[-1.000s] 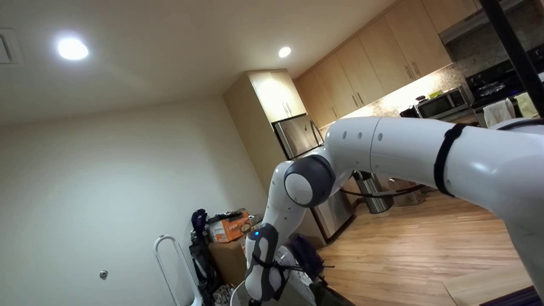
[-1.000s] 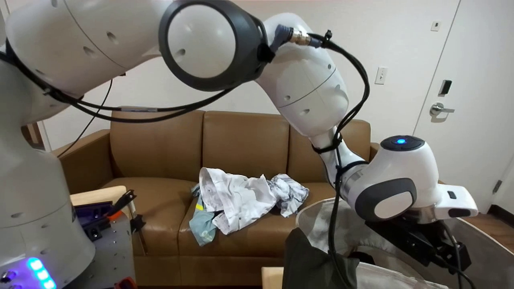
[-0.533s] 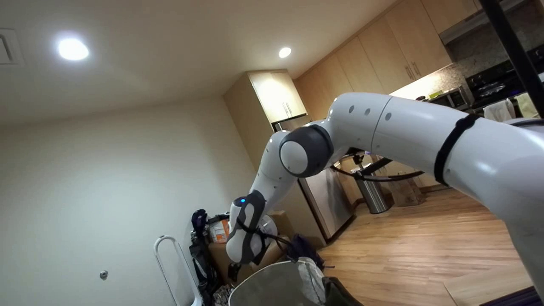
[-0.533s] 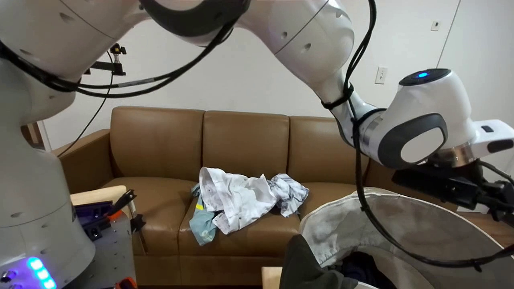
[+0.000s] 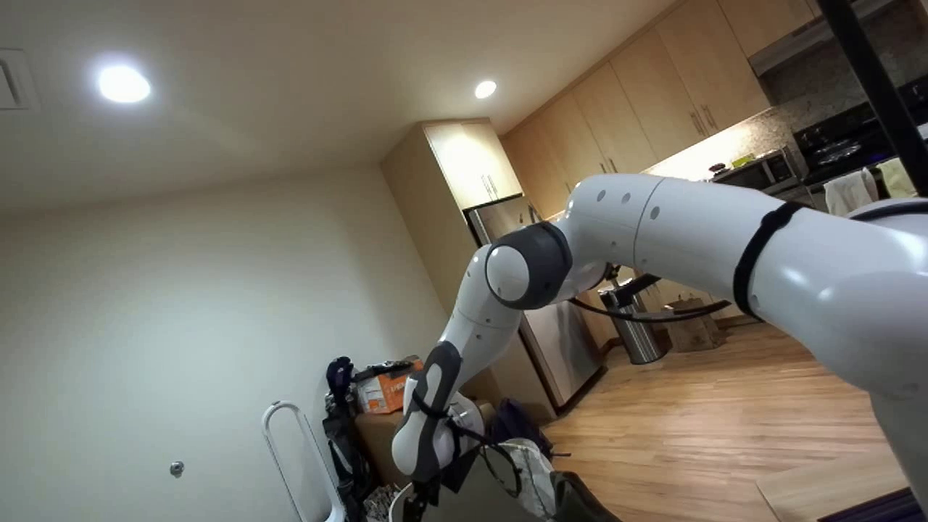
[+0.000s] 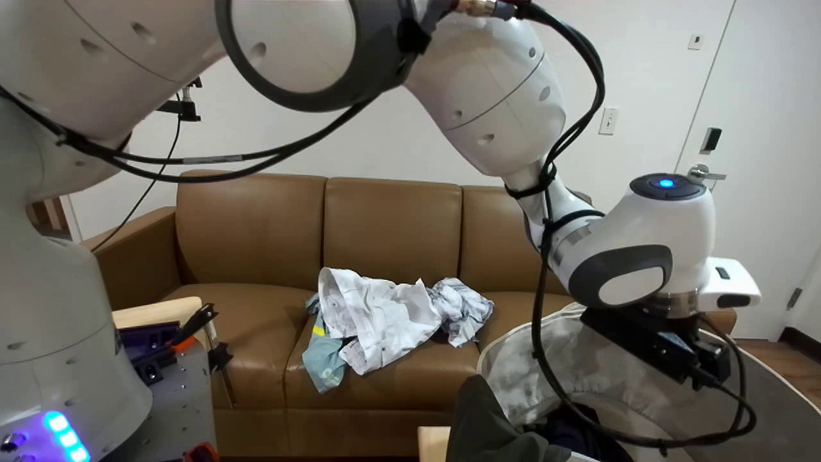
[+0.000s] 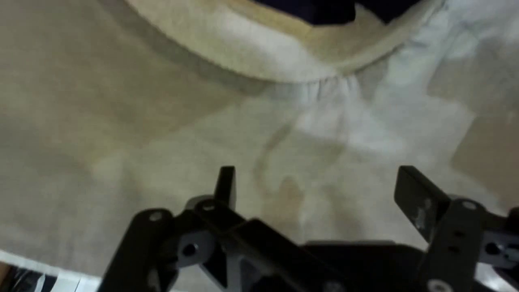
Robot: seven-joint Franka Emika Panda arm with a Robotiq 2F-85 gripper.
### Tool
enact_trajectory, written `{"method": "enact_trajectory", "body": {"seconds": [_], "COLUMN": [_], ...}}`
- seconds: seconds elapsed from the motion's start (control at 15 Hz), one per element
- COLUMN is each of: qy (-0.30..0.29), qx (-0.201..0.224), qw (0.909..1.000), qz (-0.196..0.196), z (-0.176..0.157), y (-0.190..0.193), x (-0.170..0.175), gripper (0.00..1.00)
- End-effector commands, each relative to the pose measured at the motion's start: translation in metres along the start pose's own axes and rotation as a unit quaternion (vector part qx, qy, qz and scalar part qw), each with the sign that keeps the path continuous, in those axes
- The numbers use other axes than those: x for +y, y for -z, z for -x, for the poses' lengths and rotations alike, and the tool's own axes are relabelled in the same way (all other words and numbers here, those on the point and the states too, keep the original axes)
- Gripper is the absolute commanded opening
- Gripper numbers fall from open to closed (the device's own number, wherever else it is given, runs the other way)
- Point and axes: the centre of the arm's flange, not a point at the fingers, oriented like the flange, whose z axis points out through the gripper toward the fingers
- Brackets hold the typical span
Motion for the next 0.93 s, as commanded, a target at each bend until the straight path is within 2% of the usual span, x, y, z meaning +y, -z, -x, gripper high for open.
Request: {"method": "enact_trajectory", "body": {"seconds": [0.0, 0.07, 0.27, 0.33, 0.6, 0.87], "qy": [-0.027, -0.034, -0.029, -0.032, -0.028, -0.036], "qx": [-0.070, -0.090, -0.113, -0.101, -0.098, -0.121], "qw": [0.9967, 0.9949, 0.9930, 0.9943, 0.9947, 0.9919], "qz": [-0.031, -0.030, -0.020, -0.018, -0.009, -0.011], "z": [0.048, 0.061, 0.091, 0.080, 0.085, 0.098], "y": [-0.027, -0.034, -0.064, -0.051, -0.058, -0.102], "x": [0.014, 0.016, 0.029, 0.022, 0.023, 0.024], "gripper": [1.00, 1.00, 1.00, 1.00, 1.00, 1.00]}}
